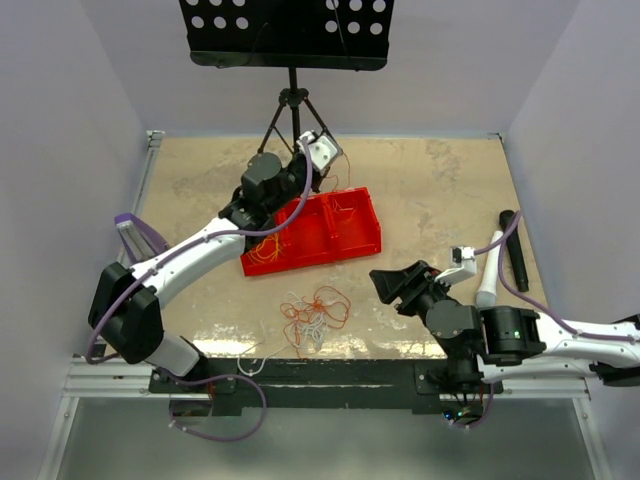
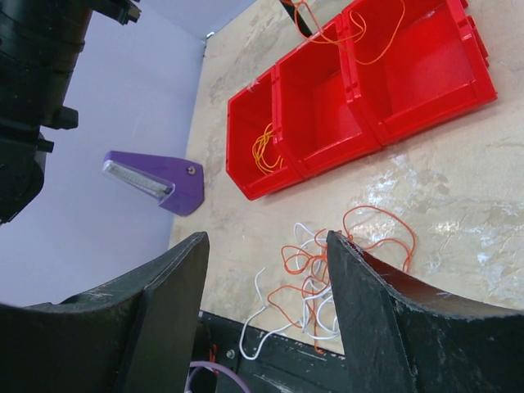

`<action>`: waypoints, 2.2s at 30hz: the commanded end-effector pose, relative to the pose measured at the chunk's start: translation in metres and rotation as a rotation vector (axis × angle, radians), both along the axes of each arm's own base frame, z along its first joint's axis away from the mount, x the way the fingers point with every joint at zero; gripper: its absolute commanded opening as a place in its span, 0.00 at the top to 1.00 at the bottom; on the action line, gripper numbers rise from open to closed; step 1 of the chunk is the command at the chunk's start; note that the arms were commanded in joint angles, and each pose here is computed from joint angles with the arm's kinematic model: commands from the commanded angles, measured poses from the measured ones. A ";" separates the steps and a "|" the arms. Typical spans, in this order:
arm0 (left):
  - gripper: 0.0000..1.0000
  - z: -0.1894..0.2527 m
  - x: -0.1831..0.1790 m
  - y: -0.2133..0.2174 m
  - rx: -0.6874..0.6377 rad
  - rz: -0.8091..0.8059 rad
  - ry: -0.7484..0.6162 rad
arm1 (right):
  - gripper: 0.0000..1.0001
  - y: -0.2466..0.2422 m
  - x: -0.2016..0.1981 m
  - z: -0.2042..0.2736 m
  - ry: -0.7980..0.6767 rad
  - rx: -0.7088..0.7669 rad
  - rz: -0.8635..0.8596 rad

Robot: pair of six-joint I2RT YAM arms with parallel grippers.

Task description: Untangle the cables

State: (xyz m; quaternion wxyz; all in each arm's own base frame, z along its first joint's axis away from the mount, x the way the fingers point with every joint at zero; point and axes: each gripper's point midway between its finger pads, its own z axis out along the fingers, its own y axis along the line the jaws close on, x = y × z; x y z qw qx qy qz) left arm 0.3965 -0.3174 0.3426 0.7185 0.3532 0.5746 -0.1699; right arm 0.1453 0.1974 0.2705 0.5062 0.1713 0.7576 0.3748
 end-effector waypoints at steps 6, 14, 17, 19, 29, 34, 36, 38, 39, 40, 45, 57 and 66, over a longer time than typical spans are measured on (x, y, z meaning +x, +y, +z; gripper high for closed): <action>1.00 0.000 -0.014 0.002 -0.020 -0.043 -0.022 | 0.36 0.003 0.001 0.002 0.001 0.028 -0.018; 1.00 -0.015 -0.007 -0.009 0.004 -0.064 -0.002 | 0.36 0.000 0.001 0.000 0.008 0.041 -0.025; 1.00 -0.027 -0.001 -0.015 0.031 -0.066 0.017 | 0.36 -0.003 0.002 -0.001 0.008 0.049 -0.031; 1.00 -0.036 0.005 -0.021 0.045 -0.067 0.042 | 0.36 -0.005 0.002 0.000 0.005 0.058 -0.034; 1.00 -0.079 0.047 -0.064 0.104 -0.104 0.158 | 0.36 -0.011 0.006 0.011 -0.018 0.076 -0.059; 1.00 -0.131 0.061 -0.072 0.216 -0.072 0.244 | 0.36 -0.015 0.008 0.020 -0.035 0.072 -0.077; 1.00 -0.155 0.061 -0.072 0.262 -0.063 0.299 | 0.36 -0.016 0.009 0.023 -0.039 0.075 -0.079; 1.00 -0.177 0.059 -0.066 0.300 -0.043 0.345 | 0.36 -0.018 0.009 0.025 -0.042 0.076 -0.086; 1.00 -0.186 0.058 -0.063 0.315 -0.030 0.360 | 0.36 -0.018 0.010 0.026 -0.043 0.078 -0.089; 1.00 -0.195 0.057 -0.059 0.331 -0.019 0.374 | 0.36 -0.018 0.009 0.027 -0.044 0.083 -0.087; 1.00 -0.231 0.059 -0.052 0.397 0.023 0.456 | 0.36 -0.014 0.010 0.030 -0.056 0.081 -0.082; 0.27 -0.195 0.023 -0.060 0.365 -0.088 0.494 | 0.36 0.000 0.007 0.024 -0.041 0.042 -0.049; 0.00 -0.056 -0.008 -0.022 0.212 -0.094 0.385 | 0.36 0.010 0.003 0.024 -0.047 -0.028 0.002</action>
